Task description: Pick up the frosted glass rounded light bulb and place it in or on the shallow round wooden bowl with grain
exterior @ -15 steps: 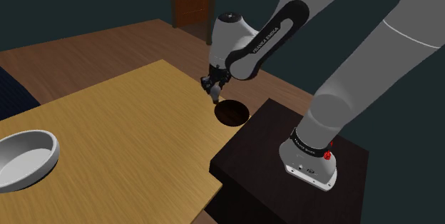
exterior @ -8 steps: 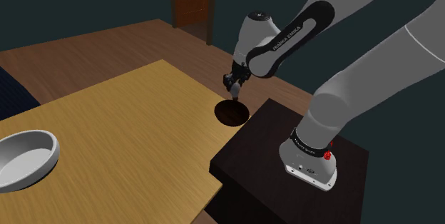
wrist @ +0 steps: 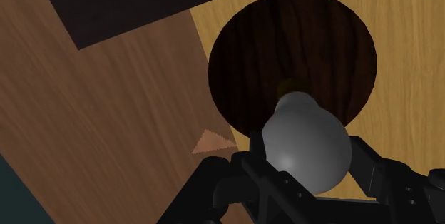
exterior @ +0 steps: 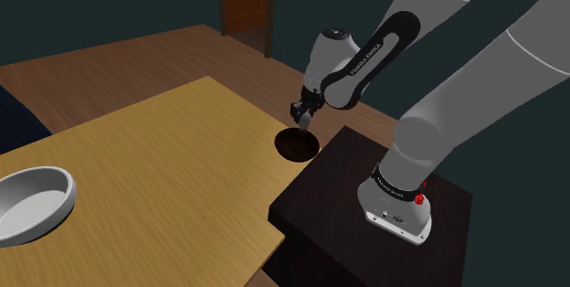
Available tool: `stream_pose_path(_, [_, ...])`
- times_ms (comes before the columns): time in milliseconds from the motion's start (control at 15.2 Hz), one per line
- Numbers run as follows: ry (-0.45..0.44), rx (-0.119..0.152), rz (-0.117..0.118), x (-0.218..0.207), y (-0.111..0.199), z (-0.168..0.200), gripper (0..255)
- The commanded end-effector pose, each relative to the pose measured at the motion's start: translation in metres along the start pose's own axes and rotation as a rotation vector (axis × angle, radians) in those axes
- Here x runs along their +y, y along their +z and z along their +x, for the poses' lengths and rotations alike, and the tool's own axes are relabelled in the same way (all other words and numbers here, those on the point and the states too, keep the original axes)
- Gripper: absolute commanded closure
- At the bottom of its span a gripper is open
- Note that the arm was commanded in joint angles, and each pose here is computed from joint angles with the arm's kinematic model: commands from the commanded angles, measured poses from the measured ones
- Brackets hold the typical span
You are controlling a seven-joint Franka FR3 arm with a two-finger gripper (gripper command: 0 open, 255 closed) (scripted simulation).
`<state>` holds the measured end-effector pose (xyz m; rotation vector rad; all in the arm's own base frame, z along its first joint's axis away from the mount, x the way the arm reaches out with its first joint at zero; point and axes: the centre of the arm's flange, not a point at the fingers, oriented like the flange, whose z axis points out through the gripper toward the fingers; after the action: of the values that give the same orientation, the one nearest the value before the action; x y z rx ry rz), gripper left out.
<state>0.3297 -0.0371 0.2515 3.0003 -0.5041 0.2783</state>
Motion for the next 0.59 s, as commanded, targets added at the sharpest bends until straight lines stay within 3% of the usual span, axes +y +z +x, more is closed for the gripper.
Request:
stream_pose_path(0, [0.0, 0.001, 0.001, -0.001, 0.01, -0.002, 255])
stream_pose_path(528, [0.0, 0.001, 0.001, -0.004, 0.052, -0.01, 255])
